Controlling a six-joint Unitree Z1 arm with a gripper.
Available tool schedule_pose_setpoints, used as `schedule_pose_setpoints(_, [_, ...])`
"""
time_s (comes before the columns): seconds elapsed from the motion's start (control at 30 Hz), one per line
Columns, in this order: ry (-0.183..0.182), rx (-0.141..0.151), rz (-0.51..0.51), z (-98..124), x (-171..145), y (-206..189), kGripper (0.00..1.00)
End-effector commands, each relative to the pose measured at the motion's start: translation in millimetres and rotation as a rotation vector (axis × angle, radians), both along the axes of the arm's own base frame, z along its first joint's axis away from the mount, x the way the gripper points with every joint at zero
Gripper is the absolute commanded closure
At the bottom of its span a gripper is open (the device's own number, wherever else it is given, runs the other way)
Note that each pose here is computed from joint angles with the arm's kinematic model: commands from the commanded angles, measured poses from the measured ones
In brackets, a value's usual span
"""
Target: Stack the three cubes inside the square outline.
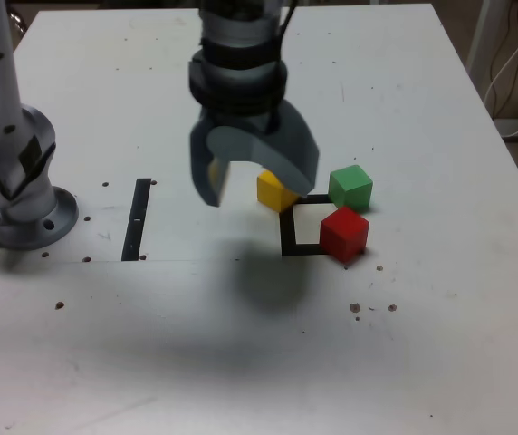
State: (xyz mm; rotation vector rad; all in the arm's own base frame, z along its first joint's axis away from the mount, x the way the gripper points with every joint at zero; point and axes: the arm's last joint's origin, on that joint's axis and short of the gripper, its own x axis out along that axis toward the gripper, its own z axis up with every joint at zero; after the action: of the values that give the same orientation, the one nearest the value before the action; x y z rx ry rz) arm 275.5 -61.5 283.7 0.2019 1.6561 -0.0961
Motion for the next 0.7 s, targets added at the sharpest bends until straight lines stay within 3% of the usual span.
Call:
schedule_pose_setpoints(0.0, [0.019, 0.019, -0.001, -5, 11, -2, 0.01])
schedule_pose_setpoints(0.13, [0.032, 0.039, -0.035, -12, 32, -11, 0.01])
schedule_pose_setpoints(0.33, [0.017, 0.047, -0.143, -16, 60, -26, 0.01])
schedule_pose_setpoints(0.67, [0.093, 0.067, -0.212, -48, 82, -31, 0.03])
